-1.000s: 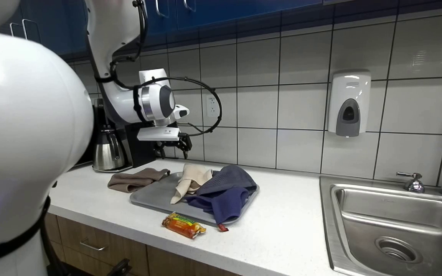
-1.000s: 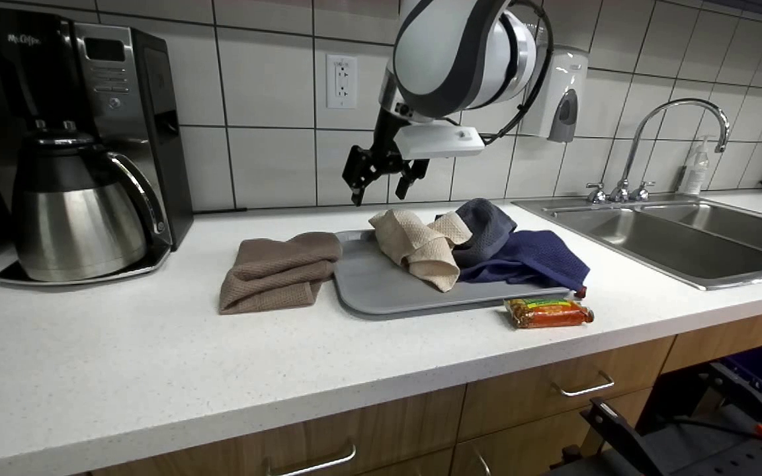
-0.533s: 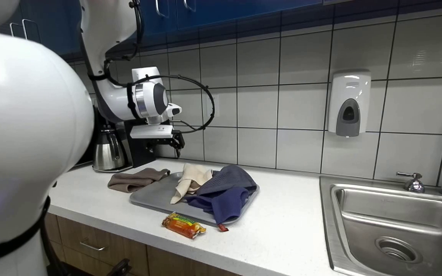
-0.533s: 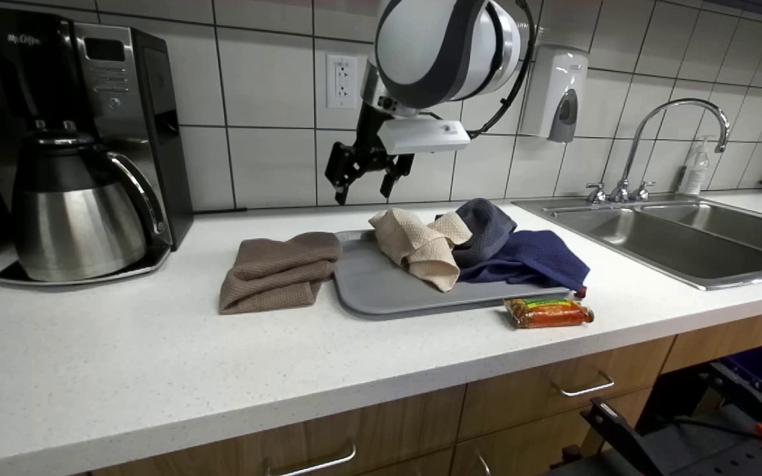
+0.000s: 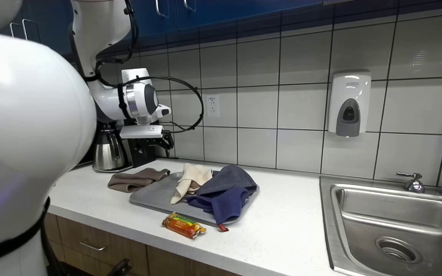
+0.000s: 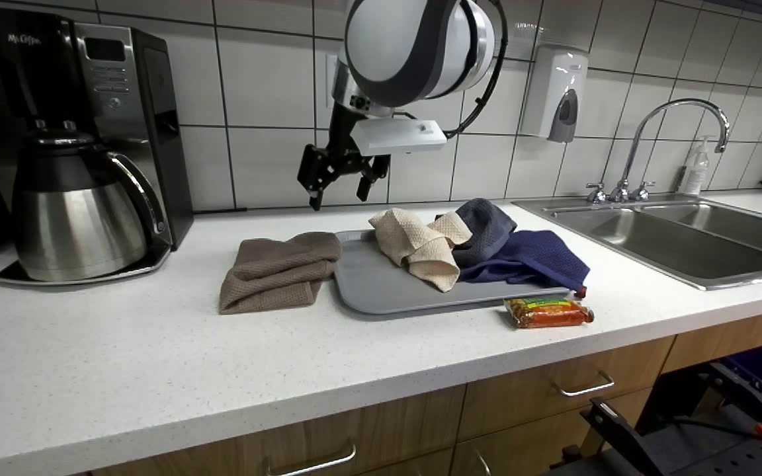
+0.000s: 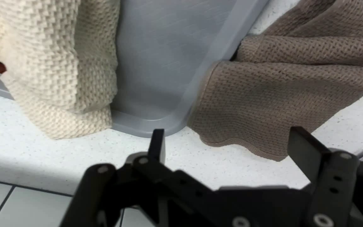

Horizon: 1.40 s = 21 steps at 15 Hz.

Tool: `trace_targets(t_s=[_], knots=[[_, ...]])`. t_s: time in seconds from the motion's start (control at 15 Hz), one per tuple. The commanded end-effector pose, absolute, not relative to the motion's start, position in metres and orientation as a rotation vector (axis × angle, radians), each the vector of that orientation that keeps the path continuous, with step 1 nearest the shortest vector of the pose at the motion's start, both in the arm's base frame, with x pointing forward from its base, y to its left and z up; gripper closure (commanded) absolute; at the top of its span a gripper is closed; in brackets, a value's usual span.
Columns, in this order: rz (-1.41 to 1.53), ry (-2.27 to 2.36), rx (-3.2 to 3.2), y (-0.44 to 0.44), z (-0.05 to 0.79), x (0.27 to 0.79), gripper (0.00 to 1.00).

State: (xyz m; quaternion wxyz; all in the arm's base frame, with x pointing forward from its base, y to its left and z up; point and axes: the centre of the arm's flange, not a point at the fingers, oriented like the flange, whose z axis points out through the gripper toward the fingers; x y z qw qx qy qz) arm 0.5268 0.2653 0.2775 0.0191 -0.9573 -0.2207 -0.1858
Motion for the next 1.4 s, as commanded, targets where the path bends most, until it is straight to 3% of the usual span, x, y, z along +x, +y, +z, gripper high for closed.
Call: trace_targets(t_s=[0.0, 1.33], knots=[[-0.573, -0.694, -2.968, 0.270, 0.275, 0.526, 0.00], [-0.587, -0.780, -2.942, 0.288, 0.268, 0.536, 0.00]])
